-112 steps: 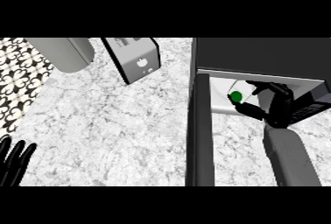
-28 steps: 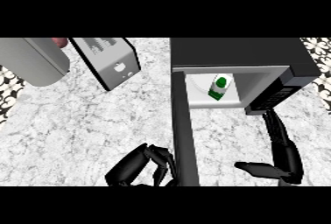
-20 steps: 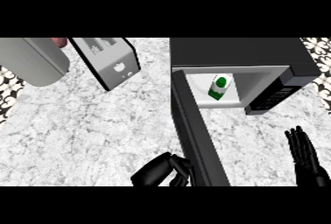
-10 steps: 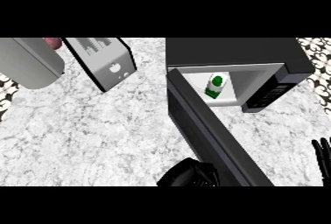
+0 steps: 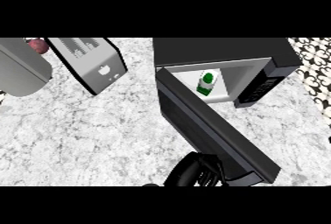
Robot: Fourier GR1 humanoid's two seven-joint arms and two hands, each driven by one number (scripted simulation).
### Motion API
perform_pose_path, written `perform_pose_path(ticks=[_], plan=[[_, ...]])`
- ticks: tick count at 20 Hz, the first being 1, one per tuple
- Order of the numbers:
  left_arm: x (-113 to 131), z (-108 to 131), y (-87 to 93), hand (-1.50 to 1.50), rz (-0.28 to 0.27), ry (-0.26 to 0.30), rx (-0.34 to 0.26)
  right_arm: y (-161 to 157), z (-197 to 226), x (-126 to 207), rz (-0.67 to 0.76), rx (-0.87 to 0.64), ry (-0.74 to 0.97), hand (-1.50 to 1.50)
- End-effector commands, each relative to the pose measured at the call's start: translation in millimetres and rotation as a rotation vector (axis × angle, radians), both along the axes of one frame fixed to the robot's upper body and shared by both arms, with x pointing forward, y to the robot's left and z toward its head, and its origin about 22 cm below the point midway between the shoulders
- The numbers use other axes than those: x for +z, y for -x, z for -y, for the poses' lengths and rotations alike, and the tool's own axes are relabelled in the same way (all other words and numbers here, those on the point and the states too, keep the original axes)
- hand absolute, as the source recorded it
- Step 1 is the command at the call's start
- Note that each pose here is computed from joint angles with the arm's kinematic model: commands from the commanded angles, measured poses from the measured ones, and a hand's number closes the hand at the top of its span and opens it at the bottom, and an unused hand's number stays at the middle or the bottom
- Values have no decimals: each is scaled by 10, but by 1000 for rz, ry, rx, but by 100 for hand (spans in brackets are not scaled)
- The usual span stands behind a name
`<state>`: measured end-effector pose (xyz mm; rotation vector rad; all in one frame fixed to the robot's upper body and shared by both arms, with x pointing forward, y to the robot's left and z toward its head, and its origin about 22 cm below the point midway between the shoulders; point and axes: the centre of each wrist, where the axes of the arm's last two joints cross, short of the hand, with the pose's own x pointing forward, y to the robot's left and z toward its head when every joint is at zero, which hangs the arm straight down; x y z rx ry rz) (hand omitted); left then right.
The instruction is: Pick up the milk, place it into the microwave and close the microwave
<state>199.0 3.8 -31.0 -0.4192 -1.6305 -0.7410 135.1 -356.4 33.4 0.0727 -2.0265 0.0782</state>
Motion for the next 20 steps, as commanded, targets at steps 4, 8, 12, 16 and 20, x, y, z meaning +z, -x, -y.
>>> perform_pose_path(ticks=[4,8,12,16,20], plan=[[195,132,-159,150,63,90,76,-56,-86,197,21,191,5,-150],[311,165,-324,150,70,107,120,-96,-67,370,46,249,19,-150],[451,177,-556,150,52,123,195,-105,-133,409,46,294,8,-150],[520,185,-729,150,58,113,251,-163,-126,516,77,325,-11,-150],[691,179,-919,150,29,183,316,-174,-96,570,66,336,-11,-150]])
